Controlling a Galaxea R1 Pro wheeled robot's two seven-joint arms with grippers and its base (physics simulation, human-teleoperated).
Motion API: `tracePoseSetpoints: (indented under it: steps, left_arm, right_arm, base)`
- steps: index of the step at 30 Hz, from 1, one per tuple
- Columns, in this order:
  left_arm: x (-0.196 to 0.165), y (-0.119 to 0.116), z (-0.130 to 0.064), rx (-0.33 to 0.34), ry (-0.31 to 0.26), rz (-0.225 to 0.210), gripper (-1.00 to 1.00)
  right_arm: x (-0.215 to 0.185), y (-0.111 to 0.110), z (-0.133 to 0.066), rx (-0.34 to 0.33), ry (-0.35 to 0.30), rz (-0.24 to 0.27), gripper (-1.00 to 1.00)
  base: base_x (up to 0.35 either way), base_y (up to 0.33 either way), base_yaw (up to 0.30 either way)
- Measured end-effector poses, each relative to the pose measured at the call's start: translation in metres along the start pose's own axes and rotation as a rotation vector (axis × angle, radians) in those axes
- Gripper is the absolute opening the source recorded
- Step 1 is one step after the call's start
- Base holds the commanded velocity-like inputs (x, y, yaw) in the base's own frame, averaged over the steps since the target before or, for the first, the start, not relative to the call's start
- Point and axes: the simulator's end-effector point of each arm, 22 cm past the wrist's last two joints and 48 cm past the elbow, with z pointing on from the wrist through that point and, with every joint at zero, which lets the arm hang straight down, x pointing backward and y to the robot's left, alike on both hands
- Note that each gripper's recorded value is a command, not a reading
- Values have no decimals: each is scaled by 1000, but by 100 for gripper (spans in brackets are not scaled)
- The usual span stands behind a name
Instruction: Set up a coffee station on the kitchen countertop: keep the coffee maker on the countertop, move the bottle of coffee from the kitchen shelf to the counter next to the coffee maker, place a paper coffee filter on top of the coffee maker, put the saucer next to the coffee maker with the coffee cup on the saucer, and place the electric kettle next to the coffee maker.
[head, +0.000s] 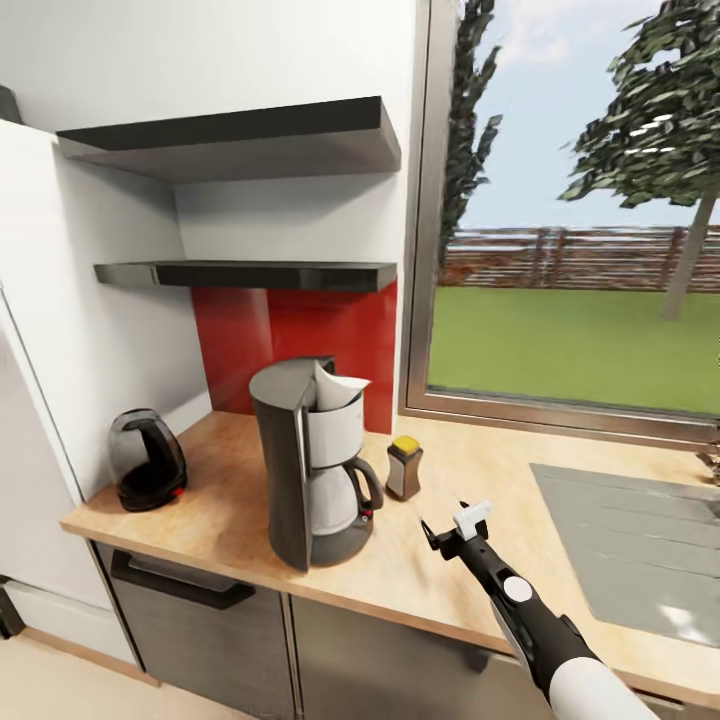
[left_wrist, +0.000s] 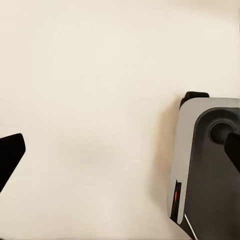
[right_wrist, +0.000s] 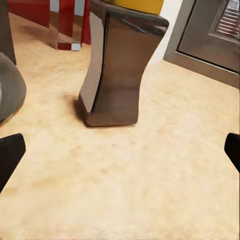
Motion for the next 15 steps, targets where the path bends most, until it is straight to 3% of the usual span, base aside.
tracePoseSetpoints:
  steps: [4,15]
  left_arm:
    - [0,0,0,-1,0,-2,100]
    - [-3,0,0,-1,-8,-4,100]
  right_arm:
    - [0,1,0,-1,0,1,100]
    - [-2,3,1,12,-5,17,100]
  base:
    - [-333,-5,0]
    - [-265,180,0]
